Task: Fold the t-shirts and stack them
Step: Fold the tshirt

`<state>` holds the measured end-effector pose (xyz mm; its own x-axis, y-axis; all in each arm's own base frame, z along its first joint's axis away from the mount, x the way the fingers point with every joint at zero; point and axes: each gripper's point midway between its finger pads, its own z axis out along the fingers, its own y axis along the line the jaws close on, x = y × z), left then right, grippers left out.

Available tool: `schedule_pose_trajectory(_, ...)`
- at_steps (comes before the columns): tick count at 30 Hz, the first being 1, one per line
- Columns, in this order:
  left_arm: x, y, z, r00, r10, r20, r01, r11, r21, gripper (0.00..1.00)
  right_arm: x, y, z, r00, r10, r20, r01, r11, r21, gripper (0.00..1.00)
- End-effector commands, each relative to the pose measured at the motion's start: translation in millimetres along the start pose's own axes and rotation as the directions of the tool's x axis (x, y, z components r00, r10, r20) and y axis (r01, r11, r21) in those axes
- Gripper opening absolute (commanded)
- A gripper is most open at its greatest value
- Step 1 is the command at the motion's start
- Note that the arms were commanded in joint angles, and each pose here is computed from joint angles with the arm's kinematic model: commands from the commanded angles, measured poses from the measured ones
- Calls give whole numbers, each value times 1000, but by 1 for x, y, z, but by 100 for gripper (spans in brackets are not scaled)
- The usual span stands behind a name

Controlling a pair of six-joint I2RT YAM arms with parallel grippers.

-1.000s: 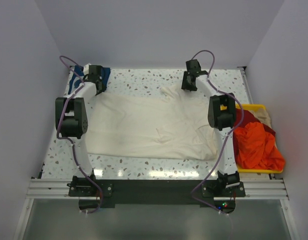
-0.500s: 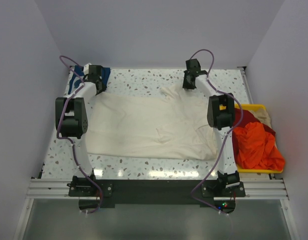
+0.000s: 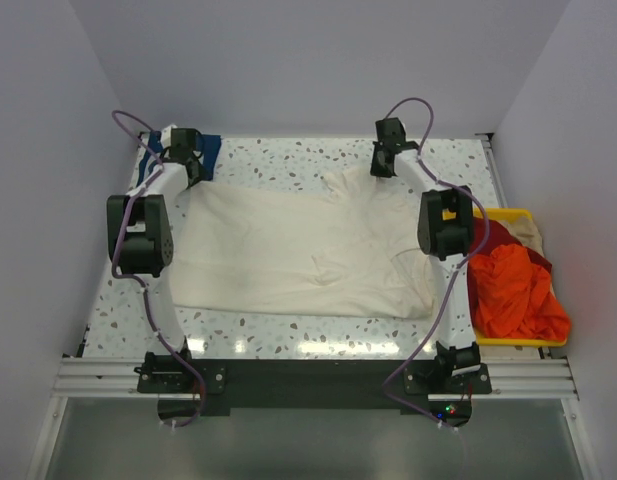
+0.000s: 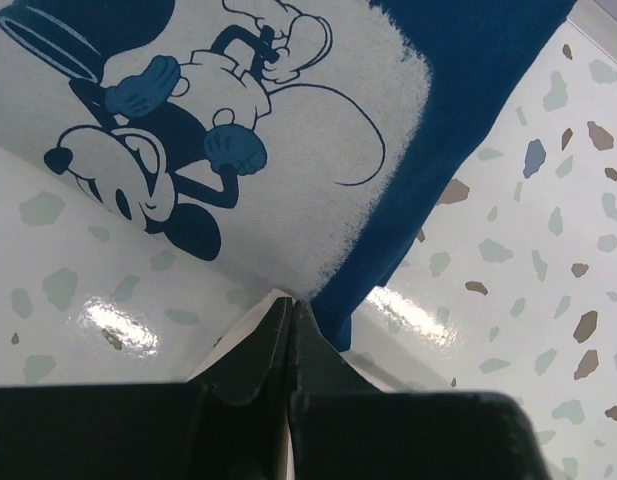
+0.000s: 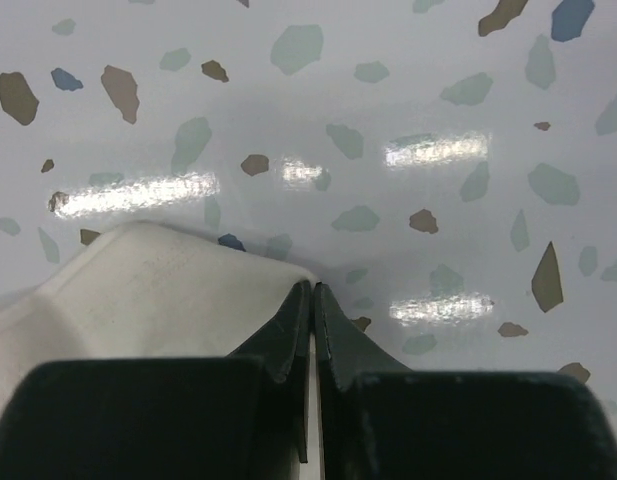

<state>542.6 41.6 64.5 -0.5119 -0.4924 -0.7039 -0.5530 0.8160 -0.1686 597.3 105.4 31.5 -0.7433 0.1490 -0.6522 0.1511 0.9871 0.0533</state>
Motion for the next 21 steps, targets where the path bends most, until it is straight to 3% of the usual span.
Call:
schedule_pose_trajectory(1, -41, -7, -4, 995, -11, 97, 8, 1000, 26, 0, -67, -14, -49, 985, 37, 169, -41, 999, 23, 0)
schedule_pose_trajectory(14, -61, -10, 7, 994, -21, 110, 15, 999, 51, 0, -110, -24, -82, 960, 56, 274, -61, 998, 9, 0)
schedule_pose_trajectory(21, -68, -8, 3, 993, -25, 115, 17, 998, 66, 0, -102, -27, -105, 962, 66, 265, -67, 998, -4, 0)
